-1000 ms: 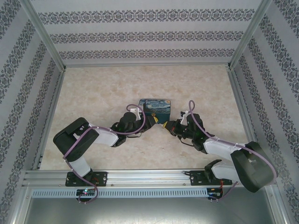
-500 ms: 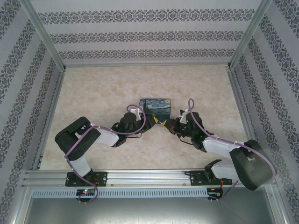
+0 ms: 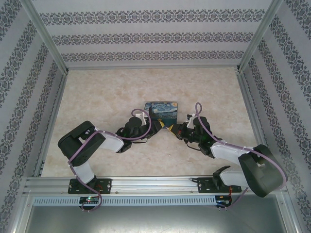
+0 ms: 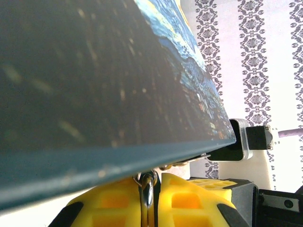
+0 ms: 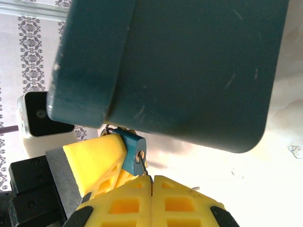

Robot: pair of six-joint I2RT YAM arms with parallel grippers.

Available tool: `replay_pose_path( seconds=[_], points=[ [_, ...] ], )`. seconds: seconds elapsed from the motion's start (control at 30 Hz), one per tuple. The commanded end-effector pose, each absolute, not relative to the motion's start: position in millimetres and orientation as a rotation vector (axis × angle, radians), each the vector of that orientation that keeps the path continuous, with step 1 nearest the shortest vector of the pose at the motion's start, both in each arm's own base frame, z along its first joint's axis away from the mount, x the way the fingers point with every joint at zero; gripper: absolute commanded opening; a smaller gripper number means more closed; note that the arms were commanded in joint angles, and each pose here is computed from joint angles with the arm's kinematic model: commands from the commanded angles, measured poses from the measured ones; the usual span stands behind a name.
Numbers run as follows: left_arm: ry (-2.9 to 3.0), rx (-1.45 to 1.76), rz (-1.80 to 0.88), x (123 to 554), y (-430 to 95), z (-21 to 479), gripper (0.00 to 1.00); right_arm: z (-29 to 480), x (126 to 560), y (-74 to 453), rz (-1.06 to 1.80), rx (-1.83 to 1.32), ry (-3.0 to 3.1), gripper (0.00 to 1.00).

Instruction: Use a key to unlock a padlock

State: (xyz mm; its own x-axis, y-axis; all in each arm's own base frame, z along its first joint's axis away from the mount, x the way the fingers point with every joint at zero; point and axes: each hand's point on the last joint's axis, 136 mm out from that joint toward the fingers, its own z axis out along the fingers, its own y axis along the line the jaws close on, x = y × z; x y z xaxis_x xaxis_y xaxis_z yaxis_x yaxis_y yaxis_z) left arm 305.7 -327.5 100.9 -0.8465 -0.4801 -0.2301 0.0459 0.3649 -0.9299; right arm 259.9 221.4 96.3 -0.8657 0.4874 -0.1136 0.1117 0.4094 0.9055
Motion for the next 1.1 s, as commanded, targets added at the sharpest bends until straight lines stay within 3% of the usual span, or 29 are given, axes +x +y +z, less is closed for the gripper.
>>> replay_pose_path(
  seconds=[0.0,1.07],
  points=[
    [2.083,-0.409,-1.573,313.0,-328.9,117.4,0.00,105.2,263.2,219.3,1.443,0.511,2.263,0.00],
    [2.081,-0.480,-1.636,316.6,-334.6,120.6,0.00,86.9,258.3,217.0,1.406,0.540,2.312,0.00]
  ],
)
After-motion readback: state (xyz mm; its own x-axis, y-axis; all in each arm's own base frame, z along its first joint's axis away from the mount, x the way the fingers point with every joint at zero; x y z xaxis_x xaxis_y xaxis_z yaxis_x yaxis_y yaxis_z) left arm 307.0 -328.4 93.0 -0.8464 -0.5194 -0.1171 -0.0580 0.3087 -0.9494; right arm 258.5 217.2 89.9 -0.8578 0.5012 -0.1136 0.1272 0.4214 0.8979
